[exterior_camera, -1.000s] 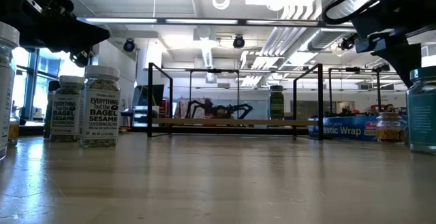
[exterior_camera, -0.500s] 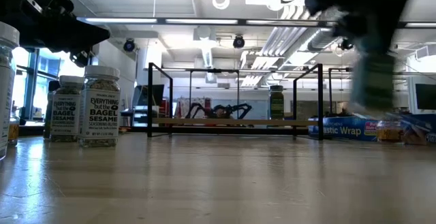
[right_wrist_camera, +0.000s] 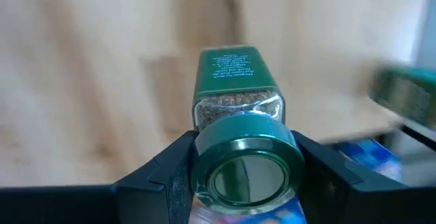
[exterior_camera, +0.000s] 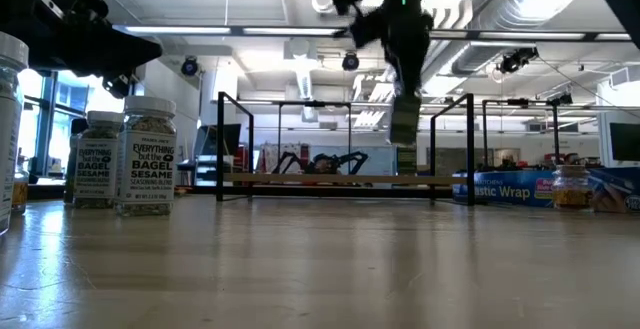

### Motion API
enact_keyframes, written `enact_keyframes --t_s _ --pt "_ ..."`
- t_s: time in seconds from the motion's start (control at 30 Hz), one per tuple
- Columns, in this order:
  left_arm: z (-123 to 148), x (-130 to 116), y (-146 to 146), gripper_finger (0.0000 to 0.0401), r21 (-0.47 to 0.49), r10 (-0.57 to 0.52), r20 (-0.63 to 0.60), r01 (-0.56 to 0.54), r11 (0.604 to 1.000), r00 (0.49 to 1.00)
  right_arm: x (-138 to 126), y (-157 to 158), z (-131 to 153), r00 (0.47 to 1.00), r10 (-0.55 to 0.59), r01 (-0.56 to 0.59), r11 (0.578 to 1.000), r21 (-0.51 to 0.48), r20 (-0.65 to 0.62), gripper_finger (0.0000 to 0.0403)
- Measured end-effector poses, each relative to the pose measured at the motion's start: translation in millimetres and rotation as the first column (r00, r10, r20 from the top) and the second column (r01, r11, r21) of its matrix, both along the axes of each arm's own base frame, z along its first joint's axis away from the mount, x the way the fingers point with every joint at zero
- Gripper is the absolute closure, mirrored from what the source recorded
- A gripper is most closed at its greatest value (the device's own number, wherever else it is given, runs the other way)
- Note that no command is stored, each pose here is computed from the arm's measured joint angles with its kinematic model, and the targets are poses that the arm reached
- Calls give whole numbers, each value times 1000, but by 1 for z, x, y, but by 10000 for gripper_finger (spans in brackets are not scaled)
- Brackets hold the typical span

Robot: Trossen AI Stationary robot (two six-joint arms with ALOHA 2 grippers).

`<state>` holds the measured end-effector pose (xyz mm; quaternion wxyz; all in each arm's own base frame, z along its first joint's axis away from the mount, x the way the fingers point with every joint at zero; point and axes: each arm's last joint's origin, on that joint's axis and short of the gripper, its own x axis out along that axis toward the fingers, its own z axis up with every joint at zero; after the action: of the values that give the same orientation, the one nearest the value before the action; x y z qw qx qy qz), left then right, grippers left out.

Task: Shelf spices
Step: Put the middle right green seasoning bottle on the shelf aligned with the other green seasoning bottle

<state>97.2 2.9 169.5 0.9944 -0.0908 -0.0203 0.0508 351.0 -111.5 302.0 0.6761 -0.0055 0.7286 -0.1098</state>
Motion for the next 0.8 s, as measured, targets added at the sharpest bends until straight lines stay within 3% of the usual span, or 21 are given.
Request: enact_keyframes --t_s 0.17,0.37,0.8 --pt "0 0 0 400 3 12 2 -12 1000 1000 -10 -48 -14 998 -15 16 1000 14 -54 214" --pt "0 0 1 400 17 19 1 -19 1000 1000 -24 -82 -21 997 -10 14 999 48 -73 214" --pt "0 0 1 400 24 22 0 -22 999 1000 -30 -102 -21 1000 18 -17 999 50 -13 196"
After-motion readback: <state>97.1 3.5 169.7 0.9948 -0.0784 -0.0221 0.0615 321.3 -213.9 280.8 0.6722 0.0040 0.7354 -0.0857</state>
